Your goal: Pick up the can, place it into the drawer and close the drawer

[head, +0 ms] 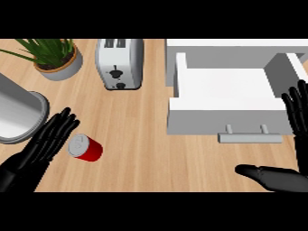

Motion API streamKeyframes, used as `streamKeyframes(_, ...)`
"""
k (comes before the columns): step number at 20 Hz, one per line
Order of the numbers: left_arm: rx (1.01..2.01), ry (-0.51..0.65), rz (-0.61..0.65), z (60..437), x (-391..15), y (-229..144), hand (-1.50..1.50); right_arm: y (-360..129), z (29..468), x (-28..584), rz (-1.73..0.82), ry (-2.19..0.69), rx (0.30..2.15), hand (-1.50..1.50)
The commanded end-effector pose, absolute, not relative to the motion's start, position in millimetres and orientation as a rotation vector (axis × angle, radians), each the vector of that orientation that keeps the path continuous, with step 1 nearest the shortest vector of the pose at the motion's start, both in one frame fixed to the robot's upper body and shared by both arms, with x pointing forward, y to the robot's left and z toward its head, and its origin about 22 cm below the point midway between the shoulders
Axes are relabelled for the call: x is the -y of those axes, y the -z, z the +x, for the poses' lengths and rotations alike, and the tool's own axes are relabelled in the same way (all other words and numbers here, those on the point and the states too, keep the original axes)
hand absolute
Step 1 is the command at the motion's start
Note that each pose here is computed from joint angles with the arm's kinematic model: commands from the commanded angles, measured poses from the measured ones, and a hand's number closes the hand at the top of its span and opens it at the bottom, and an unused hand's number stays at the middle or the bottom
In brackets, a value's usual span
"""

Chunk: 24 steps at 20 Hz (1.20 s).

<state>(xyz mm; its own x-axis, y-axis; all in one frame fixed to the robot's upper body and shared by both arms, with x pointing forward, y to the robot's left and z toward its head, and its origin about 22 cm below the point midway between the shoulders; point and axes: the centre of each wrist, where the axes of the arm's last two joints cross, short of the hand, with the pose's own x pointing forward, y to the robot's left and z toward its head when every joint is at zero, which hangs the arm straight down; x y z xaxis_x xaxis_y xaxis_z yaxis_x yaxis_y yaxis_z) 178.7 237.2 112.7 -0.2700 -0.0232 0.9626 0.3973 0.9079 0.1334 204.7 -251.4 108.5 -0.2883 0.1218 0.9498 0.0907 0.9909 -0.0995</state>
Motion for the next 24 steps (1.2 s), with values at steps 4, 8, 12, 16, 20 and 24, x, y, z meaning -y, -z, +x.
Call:
streamKeyframes(4,1.710,0.446,-0.282,159.4,-252.8,-129.5,-1.50,-88.7,192.9,264.3,-0.153,-0.017,1.773,-1.50)
streamKeyframes(8,1.715,0.388,-0.295,148.5,-250.9,-133.1,-1.50,-106.3,182.2,265.6,-0.169,-0.019,1.777,-1.50)
streamKeyframes(12,1.690,0.374,-0.266,148.6,-270.0,-121.3,-1.50,-85.7,177.2,281.4,-0.169,-0.004,1.785,-1.50)
streamKeyframes(16,1.663,0.345,-0.259,176.2,-276.2,-128.9,-1.50,-90.8,167.5,269.2,-0.169,-0.014,1.781,-1.50)
streamKeyframes(20,1.661,0.343,-0.254,179.4,-275.2,-99.4,-1.50,-99.7,163.9,284.2,-0.174,-0.002,1.776,-1.50)
streamKeyframes(24,1.646,0.346,-0.245,183.0,-268.8,-94.5,-1.50,-100.6,164.6,297.7,-0.179,-0.025,1.778,-1.50)
